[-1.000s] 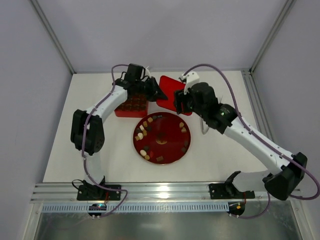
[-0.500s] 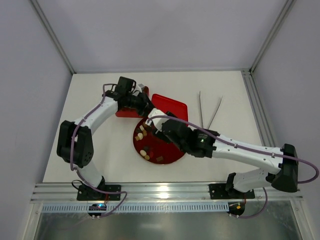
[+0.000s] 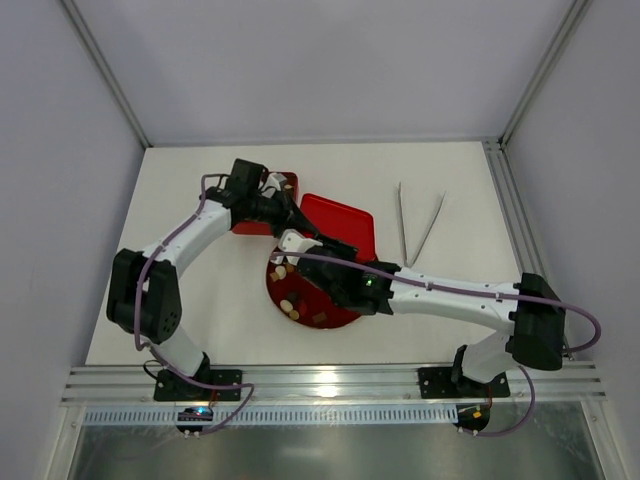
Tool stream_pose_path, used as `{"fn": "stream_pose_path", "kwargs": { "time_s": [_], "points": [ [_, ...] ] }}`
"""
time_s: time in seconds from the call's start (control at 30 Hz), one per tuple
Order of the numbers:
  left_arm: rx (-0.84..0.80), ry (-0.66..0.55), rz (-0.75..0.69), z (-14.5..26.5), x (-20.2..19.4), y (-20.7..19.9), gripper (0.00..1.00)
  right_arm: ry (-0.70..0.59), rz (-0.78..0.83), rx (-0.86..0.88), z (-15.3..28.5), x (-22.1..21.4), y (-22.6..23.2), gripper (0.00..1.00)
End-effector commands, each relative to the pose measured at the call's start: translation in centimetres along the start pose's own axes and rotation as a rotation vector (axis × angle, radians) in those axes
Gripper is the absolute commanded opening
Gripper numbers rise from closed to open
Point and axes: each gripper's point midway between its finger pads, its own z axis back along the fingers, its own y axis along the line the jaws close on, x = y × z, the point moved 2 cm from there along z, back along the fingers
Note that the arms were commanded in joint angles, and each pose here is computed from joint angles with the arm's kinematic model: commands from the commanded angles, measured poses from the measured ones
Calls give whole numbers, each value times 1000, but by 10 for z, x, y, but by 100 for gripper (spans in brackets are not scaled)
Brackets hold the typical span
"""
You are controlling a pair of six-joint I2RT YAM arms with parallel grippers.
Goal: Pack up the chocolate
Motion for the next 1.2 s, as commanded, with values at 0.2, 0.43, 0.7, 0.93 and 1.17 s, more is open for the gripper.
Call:
{"fn": "stream_pose_path", "kwargs": {
  "time_s": [0.2,0.43,0.7,0.93,1.17],
  "points": [
    [-100,30,-70,20,-18,-26,0,-38,40,-122,-6,27,-19,29],
    [-106,33,-76,22,-19,-26,0,-32,82,-144,-10,27,-20,8],
    [-114,2,-127,27,-18,-32,48,-42,61,-166,-6,32,-28,4],
    [-125,-78,-221,36,-5,-50,91,-57,45,-178,1,36,-38,4],
    [-150,-160,-285,48,21,-74,100,-74,6,-163,9,34,-42,4]
  ]
}}
